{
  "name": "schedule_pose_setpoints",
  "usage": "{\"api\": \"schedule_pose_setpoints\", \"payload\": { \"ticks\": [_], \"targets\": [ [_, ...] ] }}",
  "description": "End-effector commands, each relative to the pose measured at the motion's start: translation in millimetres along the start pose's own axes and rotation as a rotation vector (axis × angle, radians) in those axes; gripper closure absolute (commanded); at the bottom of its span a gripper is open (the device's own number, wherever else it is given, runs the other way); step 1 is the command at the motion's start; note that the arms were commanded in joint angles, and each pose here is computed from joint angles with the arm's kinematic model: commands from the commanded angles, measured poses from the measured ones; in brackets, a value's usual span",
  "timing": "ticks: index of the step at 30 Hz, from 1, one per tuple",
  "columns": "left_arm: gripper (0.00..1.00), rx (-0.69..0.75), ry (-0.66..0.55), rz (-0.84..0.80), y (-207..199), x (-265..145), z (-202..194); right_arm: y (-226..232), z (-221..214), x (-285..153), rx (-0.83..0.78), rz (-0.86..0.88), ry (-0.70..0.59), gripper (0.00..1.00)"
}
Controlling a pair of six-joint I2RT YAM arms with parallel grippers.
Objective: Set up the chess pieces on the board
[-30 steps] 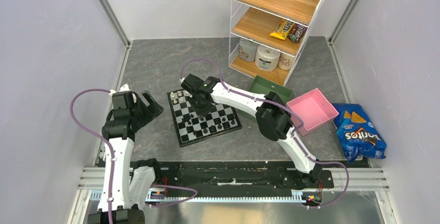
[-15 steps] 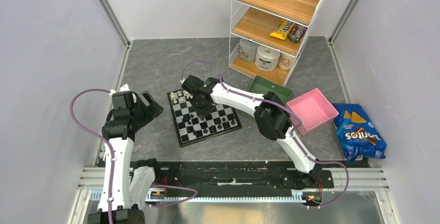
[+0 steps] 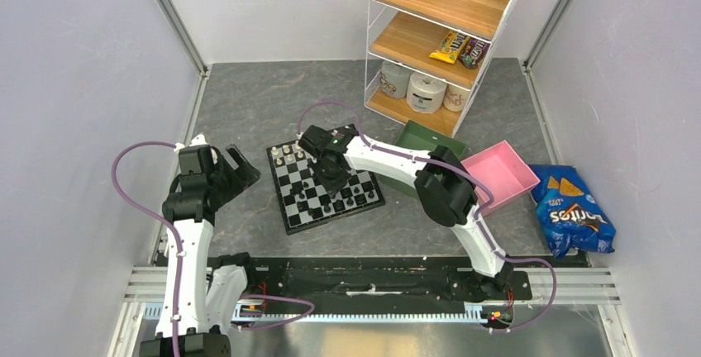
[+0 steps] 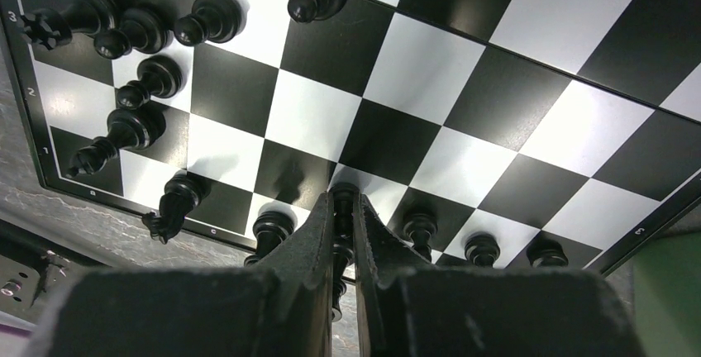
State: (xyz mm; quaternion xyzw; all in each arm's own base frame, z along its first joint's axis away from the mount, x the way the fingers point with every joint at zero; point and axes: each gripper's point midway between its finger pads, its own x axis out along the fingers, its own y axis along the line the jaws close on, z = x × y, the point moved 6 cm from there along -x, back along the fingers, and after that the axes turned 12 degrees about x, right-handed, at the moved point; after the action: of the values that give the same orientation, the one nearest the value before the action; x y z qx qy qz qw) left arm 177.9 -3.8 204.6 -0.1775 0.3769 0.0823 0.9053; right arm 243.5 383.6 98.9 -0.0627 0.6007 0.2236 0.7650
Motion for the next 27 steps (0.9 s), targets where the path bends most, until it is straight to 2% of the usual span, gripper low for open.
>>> {"api": "schedule_pose_setpoints", "payload": {
  "ticks": [1,12,15,27],
  "targets": [
    [0.09,-0.01,-0.025,-0.03,-4.4,1.3,4.4,1.3,5.4,-21.1,0.0,0.024,-0.051,0.86],
    [0.09,-0.01,-0.028,-0.031,-4.3,0.7,4.4,-0.3,5.1,-22.8,-0.007,0.017,-0.056,0.82],
    [0.09,-0.009,-0.027,-0.032,-4.6,0.7,4.6,2.1,10.8,-27.6,-0.009,0.022,-0.078,0.74],
    [0.09,-0.011,-0.031,-0.031,-4.6,0.2,4.9,17.4,48.0,-38.6,-0.008,0.059,-0.165,0.57]
  ]
}}
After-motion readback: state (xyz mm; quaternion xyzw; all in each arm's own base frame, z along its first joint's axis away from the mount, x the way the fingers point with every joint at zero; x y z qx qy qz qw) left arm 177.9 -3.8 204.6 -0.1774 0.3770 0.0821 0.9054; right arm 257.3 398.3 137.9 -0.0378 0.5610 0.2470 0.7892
